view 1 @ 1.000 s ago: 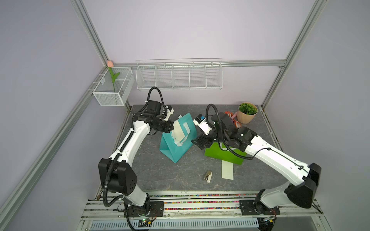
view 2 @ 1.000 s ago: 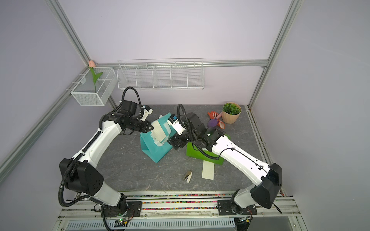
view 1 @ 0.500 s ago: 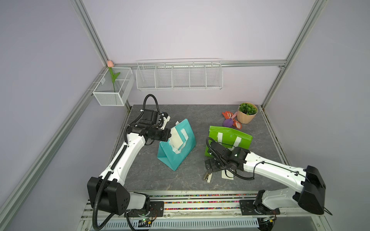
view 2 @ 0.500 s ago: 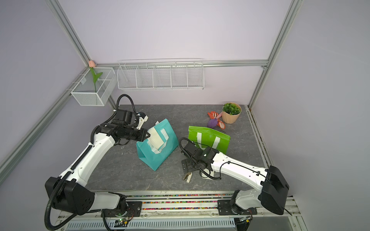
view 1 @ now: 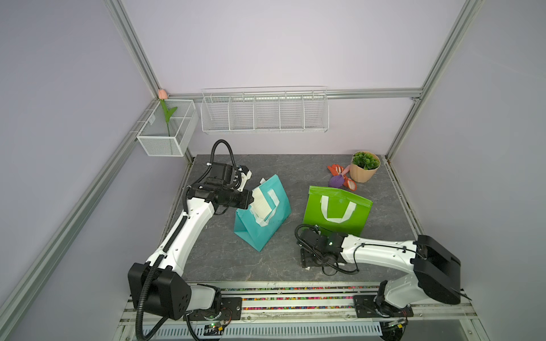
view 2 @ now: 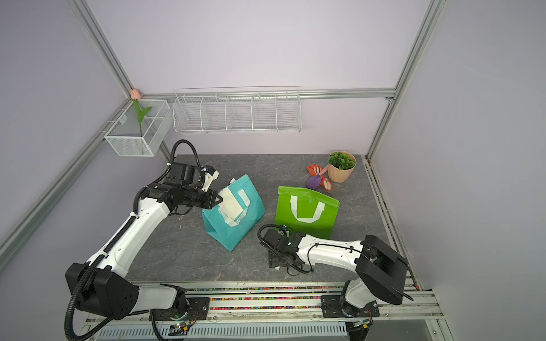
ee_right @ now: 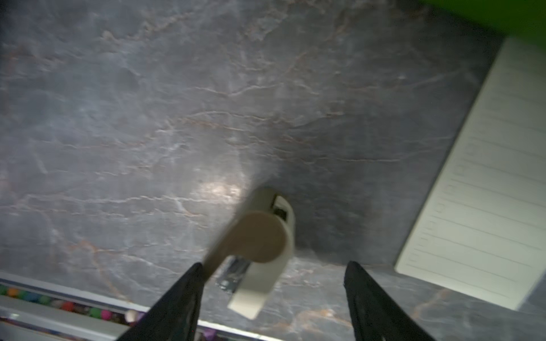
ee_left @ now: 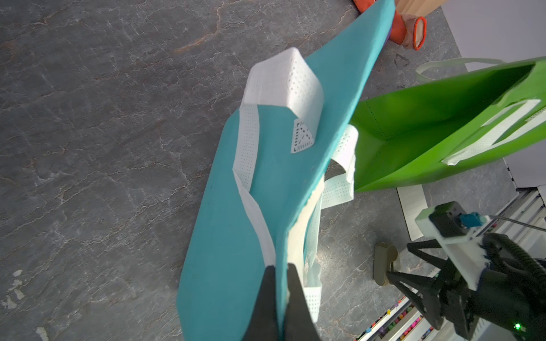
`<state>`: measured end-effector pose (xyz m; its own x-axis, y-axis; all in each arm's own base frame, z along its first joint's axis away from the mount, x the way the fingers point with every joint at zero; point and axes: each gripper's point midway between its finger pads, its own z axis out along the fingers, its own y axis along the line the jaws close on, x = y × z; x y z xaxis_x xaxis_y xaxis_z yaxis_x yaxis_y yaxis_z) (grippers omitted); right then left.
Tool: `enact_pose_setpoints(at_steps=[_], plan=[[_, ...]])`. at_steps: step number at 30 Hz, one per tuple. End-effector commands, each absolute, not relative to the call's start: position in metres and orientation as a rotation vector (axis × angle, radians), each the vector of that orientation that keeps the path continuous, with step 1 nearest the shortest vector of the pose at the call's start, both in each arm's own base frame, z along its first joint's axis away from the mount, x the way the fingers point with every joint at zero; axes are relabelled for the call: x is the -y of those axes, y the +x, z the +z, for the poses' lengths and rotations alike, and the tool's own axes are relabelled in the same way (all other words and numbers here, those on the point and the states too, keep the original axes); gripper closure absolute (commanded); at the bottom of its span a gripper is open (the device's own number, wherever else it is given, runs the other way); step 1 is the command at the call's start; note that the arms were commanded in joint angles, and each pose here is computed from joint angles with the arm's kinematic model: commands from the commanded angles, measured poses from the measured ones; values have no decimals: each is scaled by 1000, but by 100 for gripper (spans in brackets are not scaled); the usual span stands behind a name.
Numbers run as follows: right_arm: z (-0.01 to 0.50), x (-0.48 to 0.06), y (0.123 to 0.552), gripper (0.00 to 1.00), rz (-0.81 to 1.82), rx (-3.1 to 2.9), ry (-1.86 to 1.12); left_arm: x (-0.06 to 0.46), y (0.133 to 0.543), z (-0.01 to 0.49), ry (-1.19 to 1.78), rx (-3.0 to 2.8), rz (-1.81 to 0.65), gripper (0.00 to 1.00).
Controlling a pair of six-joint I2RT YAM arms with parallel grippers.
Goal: Staple the receipts to the bags
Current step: Adjust the stapler at the center of the board.
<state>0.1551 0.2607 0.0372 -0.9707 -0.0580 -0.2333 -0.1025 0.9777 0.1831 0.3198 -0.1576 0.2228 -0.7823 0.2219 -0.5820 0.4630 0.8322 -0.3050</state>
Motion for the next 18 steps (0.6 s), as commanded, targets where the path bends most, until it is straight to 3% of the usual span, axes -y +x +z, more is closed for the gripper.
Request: enact_pose_setpoints(at_steps=[1,5,10,12,18], plan=[[22,-272,151,27,321,-2916,-22,161,314,227,515,-2455,-614,100],[14,-273,152,42,270,-2909,3,162,312,227,528,-2455,-602,100],[8,-257,149,47,79,-2891,-33,164,313,227,532,-2453,-607,100],[18,-258,156,57,24,-2852,-56,164,313,227,536,-2453,-609,100],[37,-238,167,60,-209,-2775,-175,164,313,229,531,-2452,-602,100]])
